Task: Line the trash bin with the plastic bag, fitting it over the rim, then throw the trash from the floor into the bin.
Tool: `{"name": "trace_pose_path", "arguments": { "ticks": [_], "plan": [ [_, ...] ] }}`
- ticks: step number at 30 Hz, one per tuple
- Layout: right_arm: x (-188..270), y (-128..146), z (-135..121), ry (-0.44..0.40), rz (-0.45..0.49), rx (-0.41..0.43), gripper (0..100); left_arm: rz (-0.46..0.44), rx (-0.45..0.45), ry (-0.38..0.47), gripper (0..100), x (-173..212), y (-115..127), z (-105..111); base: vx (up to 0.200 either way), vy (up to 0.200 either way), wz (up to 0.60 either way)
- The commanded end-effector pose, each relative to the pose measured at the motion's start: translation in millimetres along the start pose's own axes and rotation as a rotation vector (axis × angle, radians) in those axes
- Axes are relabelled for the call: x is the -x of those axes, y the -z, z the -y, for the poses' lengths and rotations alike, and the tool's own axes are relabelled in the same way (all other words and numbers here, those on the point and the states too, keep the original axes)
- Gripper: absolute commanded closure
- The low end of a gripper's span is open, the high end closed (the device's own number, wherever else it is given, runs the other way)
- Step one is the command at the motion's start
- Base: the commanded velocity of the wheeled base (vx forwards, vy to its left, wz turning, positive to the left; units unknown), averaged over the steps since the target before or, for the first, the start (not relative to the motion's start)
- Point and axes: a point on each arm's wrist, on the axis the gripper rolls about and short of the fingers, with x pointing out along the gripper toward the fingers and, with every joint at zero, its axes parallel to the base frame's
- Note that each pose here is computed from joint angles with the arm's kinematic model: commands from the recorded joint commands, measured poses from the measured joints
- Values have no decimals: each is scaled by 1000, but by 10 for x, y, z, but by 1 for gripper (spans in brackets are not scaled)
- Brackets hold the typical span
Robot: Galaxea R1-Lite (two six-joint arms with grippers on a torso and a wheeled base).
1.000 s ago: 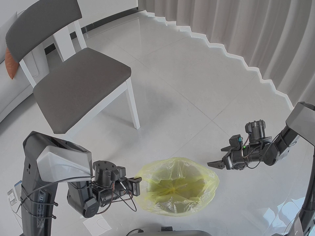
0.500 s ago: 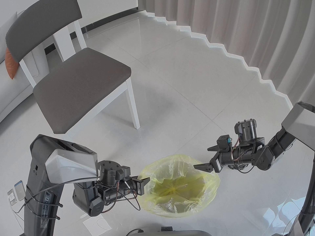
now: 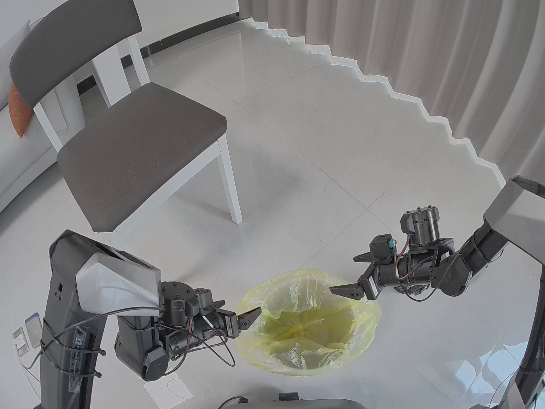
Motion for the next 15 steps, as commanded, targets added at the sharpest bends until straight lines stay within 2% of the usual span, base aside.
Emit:
{"name": "trace_pose_path", "arguments": {
  "ticks": [1,7,8,11,15],
  "plan": [
    [-7,21,16,2,-5,-2,0,-21,21,-35,0,74,79,-104,0,0,0],
    [-45,49,26,-1,-13,-5,0,-68,21,-64,0,-17,170,-183,0,0,0],
    [-57,54,31,-1,-14,-6,0,-83,13,-95,0,-150,163,-228,0,0,0],
    [-61,55,32,-2,-14,-3,0,-87,9,-146,0,-333,75,-251,0,0,0],
    [-48,54,26,-2,-14,-1,0,-86,5,-142,0,-561,-104,-222,0,0,0]
  ]
}}
